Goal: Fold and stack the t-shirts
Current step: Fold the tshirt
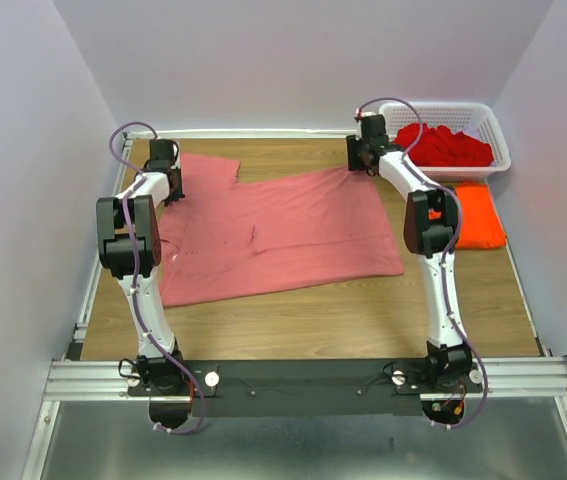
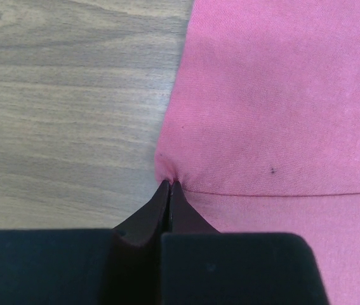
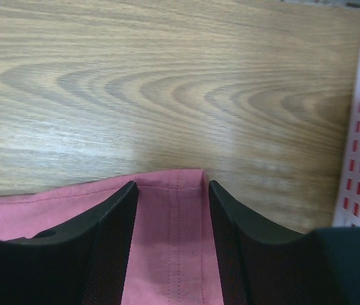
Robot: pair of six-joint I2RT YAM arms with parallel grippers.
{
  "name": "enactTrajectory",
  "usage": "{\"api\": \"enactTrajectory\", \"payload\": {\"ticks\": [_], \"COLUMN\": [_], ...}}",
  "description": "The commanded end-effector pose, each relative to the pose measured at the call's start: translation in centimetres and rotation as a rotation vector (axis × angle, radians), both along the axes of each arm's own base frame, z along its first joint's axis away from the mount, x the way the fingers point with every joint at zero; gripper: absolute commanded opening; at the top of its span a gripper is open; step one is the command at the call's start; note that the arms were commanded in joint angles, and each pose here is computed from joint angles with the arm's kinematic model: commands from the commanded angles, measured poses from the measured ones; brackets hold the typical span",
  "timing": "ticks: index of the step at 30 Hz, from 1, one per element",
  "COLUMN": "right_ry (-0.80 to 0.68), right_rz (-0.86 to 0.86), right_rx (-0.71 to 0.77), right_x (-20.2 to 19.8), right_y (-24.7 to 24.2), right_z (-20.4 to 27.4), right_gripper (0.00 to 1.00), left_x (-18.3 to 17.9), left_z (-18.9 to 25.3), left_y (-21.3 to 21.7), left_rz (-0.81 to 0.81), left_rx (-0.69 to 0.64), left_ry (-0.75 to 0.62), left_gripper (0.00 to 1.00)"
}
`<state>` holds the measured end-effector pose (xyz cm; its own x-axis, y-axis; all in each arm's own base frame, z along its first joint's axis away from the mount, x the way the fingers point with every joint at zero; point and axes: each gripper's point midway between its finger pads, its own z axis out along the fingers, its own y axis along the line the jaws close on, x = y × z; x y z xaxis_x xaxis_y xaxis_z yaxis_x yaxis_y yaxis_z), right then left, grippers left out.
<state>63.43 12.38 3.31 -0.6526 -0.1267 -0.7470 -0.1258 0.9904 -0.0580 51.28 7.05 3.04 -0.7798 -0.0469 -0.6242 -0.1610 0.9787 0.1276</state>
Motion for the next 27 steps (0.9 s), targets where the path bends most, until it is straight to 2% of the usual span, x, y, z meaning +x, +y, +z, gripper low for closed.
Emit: {"api": "enactTrajectory", "payload": {"ticks": [1,3,7,13,16,25,27], "right_ry": [0.139,0.176,0.205,0.218,0.217,0.241,0.249], "right_rz": [0.007,0.004,0.011,0.017,0.022,0.013,0.016], "right_rx": [0.146,0.219,0.272,0.289,0.293,0.284,0.28], "right_x": [-1.9,-2.5,-2.8,-2.8,-2.7,-3.1,-3.3], "right_y": [0.1,0.2,0.5,0.8,0.9,0.8,1.0], "right_z": [-4.4,-5.0,-5.5,-5.8,-5.8,-6.3,-6.6], "right_gripper": [0.56,0.56,0.56,0.56,0.49,0.48,0.46], "left_x": [-1.4,-1.6,-1.4,-1.5,-1.5,-1.4,-1.3], "left_z": [0.0,0.1,0.4,-0.1,-0.4,-0.3,-0.2], "left_y": [1.4,1.7,1.5,1.4,1.4,1.4,1.5], "left_rz": [0.033,0.041,0.036,0.03,0.029,0.031,0.03], "left_rx": [0.05,0.051,0.044,0.041,0.04,0.043,0.046], "left_ry": [0.029,0.029,0.022,0.032,0.038,0.038,0.036], "left_gripper": [0.0,0.0,0.0,0.0,0.0,0.0,0.0]}}
